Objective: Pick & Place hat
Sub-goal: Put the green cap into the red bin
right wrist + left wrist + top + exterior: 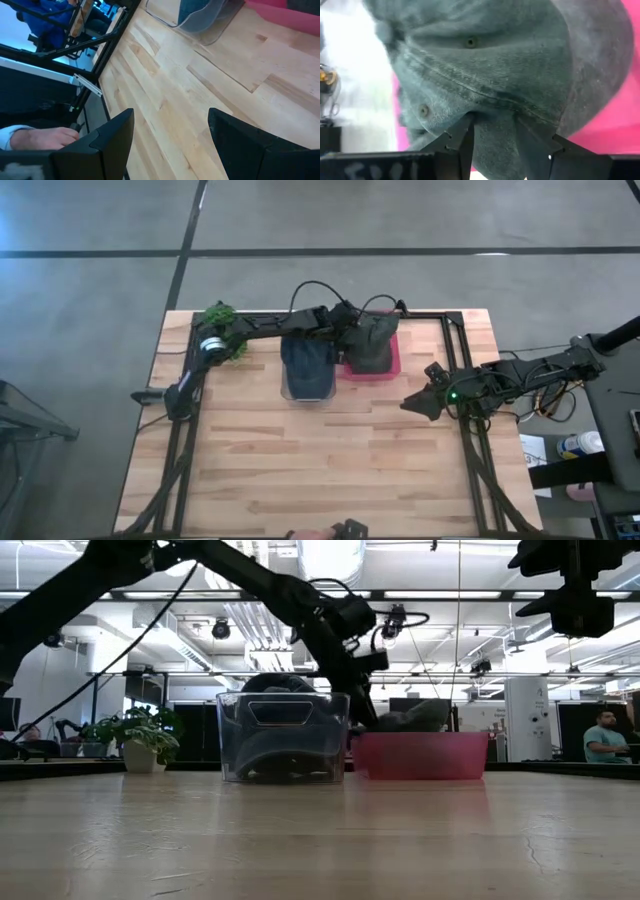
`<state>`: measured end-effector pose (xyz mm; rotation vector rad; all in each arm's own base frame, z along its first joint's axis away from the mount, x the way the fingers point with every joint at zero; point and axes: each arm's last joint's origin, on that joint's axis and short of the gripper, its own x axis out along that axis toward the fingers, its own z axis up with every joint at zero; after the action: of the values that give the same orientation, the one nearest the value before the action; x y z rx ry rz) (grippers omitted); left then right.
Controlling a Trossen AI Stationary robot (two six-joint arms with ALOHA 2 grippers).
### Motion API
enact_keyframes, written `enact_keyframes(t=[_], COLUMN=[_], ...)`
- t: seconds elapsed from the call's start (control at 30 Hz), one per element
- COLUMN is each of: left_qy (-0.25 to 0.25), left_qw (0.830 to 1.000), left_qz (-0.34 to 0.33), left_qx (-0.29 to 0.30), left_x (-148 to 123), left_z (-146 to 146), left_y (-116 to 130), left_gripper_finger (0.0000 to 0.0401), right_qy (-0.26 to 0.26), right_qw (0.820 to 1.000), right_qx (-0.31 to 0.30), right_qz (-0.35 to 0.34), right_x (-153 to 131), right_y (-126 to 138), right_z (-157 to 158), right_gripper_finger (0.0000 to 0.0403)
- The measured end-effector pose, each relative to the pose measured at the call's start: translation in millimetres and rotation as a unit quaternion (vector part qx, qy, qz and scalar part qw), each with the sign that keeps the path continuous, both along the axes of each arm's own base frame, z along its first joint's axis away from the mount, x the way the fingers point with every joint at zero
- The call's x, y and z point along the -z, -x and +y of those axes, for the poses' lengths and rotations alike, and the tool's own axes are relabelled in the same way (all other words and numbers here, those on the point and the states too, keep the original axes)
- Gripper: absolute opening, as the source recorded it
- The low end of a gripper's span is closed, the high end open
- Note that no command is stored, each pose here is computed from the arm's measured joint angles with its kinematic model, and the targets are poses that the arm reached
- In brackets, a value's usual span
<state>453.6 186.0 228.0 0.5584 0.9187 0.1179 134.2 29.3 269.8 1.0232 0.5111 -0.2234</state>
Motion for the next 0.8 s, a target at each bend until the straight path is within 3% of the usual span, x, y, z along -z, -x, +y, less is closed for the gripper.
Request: enact_keyframes(t=[0.13,0.3,0.47,0.67,0.8], left_qy=[0.001,-0.019,0.017,-0.007,-0.060], left_qw=[1.000,0.999,0.999,0.999,0.996], left_qz=[0.019,0.023,0.007,0.024,0.004], left_qx=[-0.006,-0.023,-0.042,-0.036,-0.073], left_x=[14.2,7.2,12.4,17.7,-10.2], left_z=[0.1,-3.0,-0.8,-6.5,-11.5], left_y=[-3.2,-1.7,-1.0,-2.3,-5.3], left_gripper_finger=[0.0133,0.0133,0.0133,0.0133,0.0133], right_qy=[-0.003,-0.001,-0.008,-0.021,-0.028], right_qw=[1.000,1.000,1.000,0.999,0.999], right_qx=[0.003,0.003,0.006,0.000,-0.001], right_qz=[0.007,0.017,0.023,0.026,0.027], right_x=[1.1,2.9,3.7,3.8,3.8], right_y=[0.7,1.7,2.5,2.7,2.7], right_z=[-0.2,-0.4,-0.5,0.2,0.5], right_gripper_finger=[0.0249,0.0249,0.0249,0.0249,0.0249])
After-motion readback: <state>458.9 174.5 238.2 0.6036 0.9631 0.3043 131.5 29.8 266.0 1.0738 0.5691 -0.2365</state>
